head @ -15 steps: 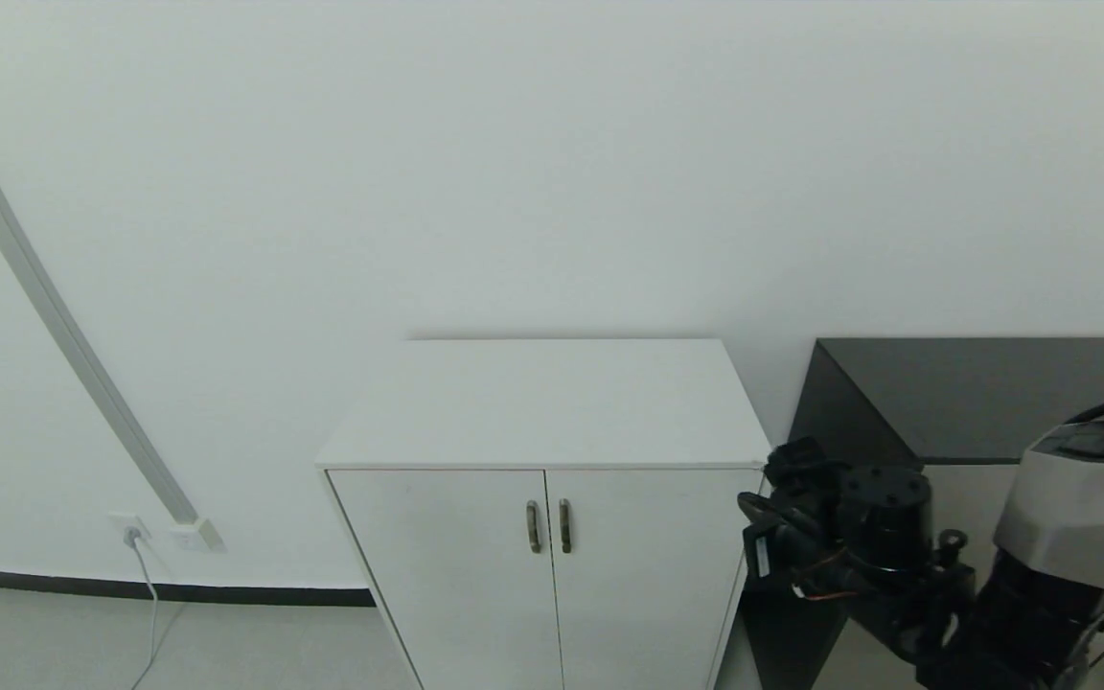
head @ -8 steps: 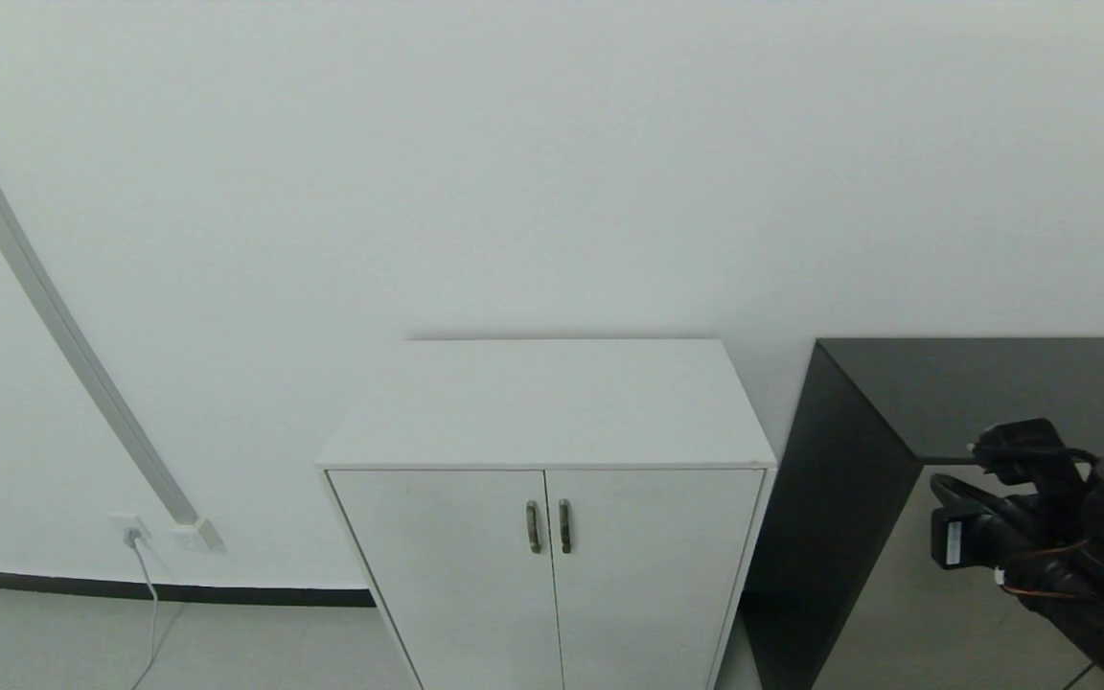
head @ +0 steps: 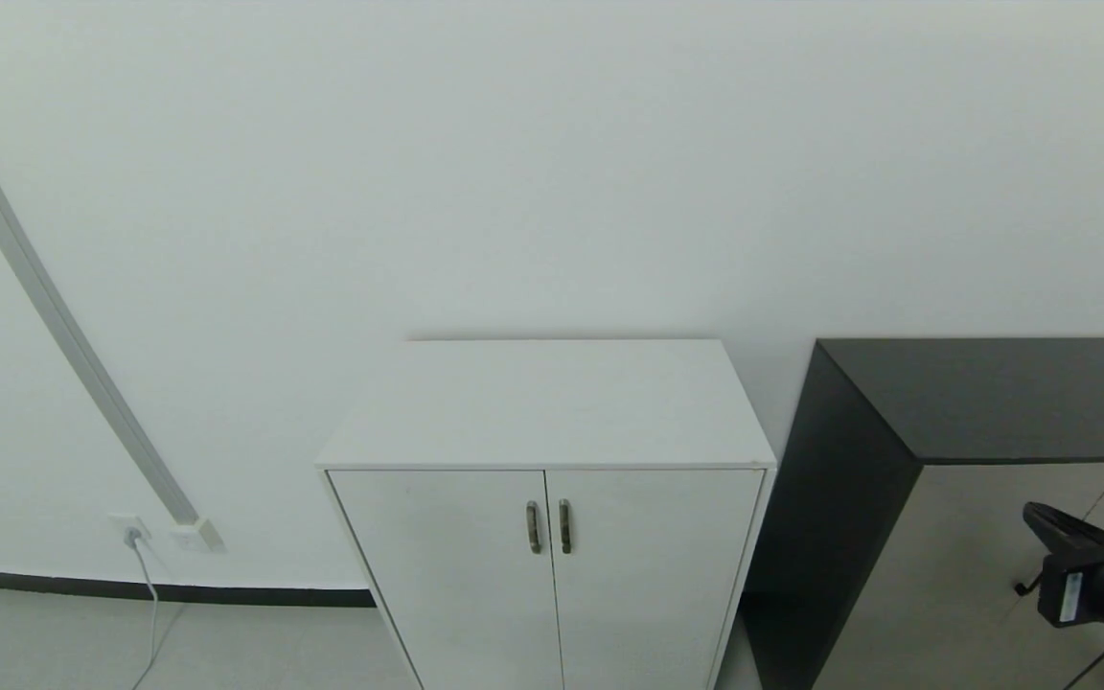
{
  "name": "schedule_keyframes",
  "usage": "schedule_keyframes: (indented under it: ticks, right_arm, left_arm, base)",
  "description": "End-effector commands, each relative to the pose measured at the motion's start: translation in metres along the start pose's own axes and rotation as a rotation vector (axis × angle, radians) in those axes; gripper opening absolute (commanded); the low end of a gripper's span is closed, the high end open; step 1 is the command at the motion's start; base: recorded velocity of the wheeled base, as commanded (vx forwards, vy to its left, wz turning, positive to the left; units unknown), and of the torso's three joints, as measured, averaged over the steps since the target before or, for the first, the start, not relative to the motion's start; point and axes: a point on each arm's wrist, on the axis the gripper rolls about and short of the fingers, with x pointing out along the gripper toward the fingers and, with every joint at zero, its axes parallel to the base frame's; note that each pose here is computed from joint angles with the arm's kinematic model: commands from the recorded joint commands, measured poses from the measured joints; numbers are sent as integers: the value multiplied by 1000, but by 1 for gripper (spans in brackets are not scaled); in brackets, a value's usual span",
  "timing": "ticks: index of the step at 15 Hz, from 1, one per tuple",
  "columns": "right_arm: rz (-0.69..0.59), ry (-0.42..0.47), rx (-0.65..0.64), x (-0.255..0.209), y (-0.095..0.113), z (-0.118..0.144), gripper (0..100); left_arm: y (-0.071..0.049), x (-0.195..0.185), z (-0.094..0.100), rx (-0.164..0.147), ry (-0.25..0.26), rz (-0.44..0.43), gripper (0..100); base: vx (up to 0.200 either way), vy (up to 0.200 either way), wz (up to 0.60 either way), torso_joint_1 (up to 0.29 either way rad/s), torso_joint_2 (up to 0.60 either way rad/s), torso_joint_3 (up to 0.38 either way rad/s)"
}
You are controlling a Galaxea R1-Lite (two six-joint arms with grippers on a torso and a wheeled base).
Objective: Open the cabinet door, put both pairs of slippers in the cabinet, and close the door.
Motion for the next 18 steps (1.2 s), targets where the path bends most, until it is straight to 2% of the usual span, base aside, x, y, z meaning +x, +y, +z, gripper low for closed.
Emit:
schedule_keyframes:
  ticks: [1, 6, 10, 12, 13, 16, 18]
  right_arm:
    - [17, -85, 14, -53, -11, 9, 0]
    - [117, -20, 11, -117, -19, -7, 0]
    - [226, 54, 11, -153, -18, -41, 0]
    - [251, 40, 13, -153, -15, -58, 0]
    - [254, 2, 13, -152, -13, -65, 0]
    - [338, -65, 31, -154, -11, -66, 0]
    - [400, -37, 83, -156, -11, -72, 0]
  left_arm:
    - [0, 0, 0, 0, 1, -1, 0]
    - [0, 0, 0, -1, 1, 1, 0]
    - [0, 0, 0, 0, 3, -1, 0]
    - [0, 0, 0, 0, 1, -1, 0]
    - [0, 0, 0, 0, 3, -1, 0]
    - [0, 0, 0, 0, 3, 1, 0]
    - [0, 0, 0, 0, 3, -1, 0]
  base:
    - [0, 0, 0, 0, 0, 0]
    - [0, 0, 0, 0, 0, 0]
    - [0, 0, 0, 0, 0, 0]
    - [0, 0, 0, 0, 0, 0]
    - [0, 0, 0, 0, 0, 0]
    - [0, 0, 0, 0, 0, 0]
    - [0, 0, 0, 0, 0, 0]
